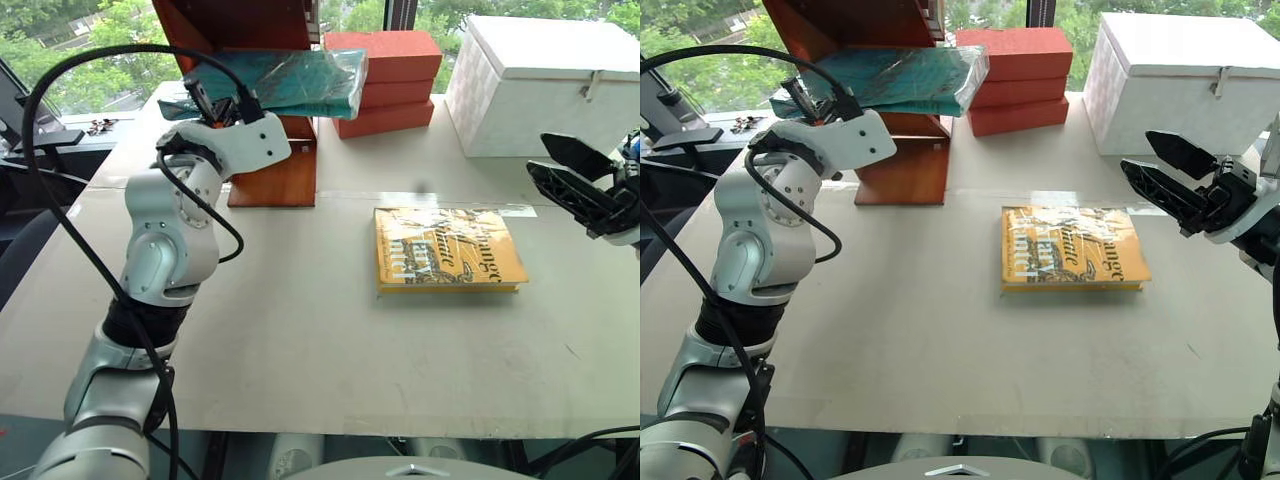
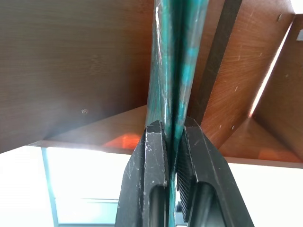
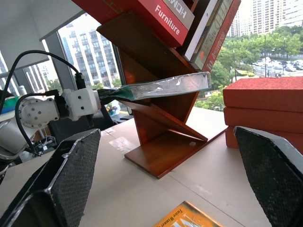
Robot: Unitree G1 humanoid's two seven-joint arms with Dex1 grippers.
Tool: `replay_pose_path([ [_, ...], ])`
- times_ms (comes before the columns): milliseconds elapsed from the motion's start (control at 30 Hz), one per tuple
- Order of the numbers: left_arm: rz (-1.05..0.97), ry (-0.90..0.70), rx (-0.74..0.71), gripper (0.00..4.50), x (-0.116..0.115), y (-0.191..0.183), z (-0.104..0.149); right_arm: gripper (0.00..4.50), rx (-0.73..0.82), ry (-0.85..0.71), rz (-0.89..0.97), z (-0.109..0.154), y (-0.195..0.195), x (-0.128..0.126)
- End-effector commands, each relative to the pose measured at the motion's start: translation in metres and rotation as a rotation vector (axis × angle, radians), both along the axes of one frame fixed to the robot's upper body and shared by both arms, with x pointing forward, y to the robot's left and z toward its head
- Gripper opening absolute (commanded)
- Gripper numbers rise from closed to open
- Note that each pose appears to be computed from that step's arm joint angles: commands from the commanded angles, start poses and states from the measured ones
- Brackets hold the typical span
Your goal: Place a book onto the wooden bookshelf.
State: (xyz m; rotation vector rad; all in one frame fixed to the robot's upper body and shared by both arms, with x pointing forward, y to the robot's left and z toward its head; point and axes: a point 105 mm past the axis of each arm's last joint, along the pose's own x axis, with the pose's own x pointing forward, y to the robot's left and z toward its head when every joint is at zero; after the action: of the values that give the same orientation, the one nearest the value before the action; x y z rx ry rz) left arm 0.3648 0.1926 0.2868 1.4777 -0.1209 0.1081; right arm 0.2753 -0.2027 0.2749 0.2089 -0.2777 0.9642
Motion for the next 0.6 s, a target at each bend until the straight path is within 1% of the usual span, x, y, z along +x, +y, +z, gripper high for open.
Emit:
replay_pose_path([
  [33, 0.080, -0.070, 0.005, 0.05, -0.007, 0.011, 0.012, 4.50, -0.006, -0.066, 0.003, 0.011, 0.002, -0.006],
  [167, 0.123, -0.072, 0.007, 1.58, -0.008, 0.017, 0.009, 4.50, -0.006, -0.066, 0.002, 0.011, 0.002, -0.006],
  [200, 0.134, -0.074, 0.001, 2.06, -0.009, 0.019, 0.008, 4.50, -0.006, -0.066, 0.002, 0.011, 0.002, -0.006],
  [267, 0.150, -0.092, -0.020, 3.19, -0.010, 0.022, 0.010, 4.50, -0.007, -0.065, 0.002, 0.011, 0.002, -0.006],
  [300, 0.161, -0.101, -0.039, 3.64, -0.011, 0.024, 0.011, 4.50, -0.007, -0.064, 0.002, 0.011, 0.002, -0.006],
  [333, 0.170, -0.108, -0.063, 3.98, -0.011, 0.026, 0.011, 4.50, -0.007, -0.063, 0.001, 0.010, 0.002, -0.006],
  [367, 0.173, -0.115, -0.085, 4.44, -0.012, 0.026, 0.011, 4.50, -0.007, -0.063, 0.001, 0.010, 0.001, -0.006],
  [467, 0.133, -0.129, -0.108, 4.44, -0.014, 0.019, 0.011, 4.50, -0.008, -0.064, -0.003, 0.010, 0.001, -0.006],
  [600, 0.077, -0.106, -0.115, 4.44, -0.018, 0.012, 0.003, 4.50, -0.011, -0.065, -0.009, 0.010, 0.000, -0.006],
])
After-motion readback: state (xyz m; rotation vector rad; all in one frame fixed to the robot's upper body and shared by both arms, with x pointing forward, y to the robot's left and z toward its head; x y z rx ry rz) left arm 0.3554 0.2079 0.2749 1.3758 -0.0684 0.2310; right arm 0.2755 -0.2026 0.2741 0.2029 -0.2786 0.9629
